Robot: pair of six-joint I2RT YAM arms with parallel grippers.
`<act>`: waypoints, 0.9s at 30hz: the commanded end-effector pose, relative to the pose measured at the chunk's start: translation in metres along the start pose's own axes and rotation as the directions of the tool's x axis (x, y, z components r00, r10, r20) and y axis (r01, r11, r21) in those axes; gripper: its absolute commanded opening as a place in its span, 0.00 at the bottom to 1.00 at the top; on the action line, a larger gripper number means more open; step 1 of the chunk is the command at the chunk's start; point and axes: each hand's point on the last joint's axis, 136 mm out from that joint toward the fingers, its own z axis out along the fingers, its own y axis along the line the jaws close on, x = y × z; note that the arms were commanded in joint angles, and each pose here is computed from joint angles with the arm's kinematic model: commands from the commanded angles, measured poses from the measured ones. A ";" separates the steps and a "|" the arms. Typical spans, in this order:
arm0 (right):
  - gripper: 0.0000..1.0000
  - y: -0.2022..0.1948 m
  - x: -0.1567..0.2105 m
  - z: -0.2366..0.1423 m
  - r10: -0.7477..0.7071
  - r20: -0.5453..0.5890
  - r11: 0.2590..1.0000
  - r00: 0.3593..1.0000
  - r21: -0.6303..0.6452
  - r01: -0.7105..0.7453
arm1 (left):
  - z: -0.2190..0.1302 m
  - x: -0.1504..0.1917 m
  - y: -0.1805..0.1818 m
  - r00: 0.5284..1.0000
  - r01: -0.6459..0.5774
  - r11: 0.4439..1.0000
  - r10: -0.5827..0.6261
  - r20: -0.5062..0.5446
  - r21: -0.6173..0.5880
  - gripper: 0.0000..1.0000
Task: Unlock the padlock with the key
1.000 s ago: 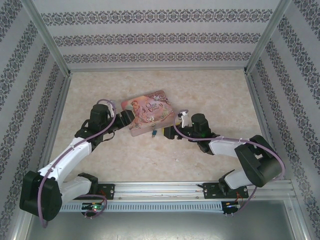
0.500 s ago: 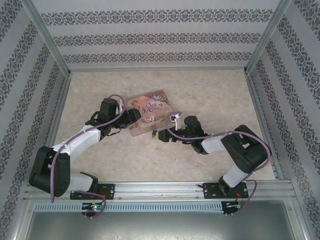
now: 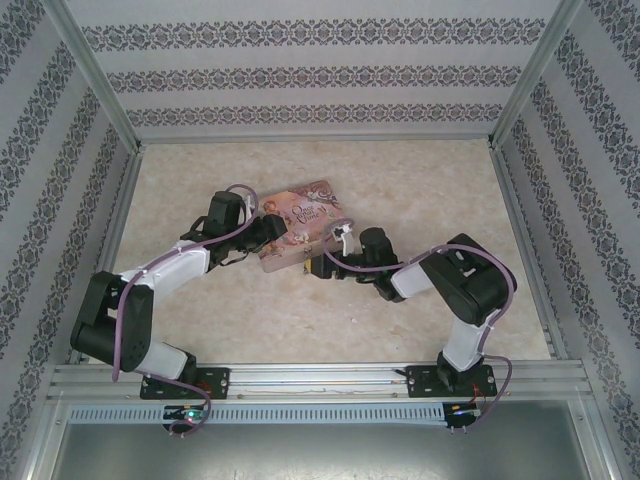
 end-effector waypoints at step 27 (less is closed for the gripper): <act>0.54 0.012 -0.012 0.023 -0.030 -0.007 0.994 1.000 -0.104 0.029 | 0.008 0.005 0.001 1.000 -0.006 1.000 0.006 -0.017 0.013 0.52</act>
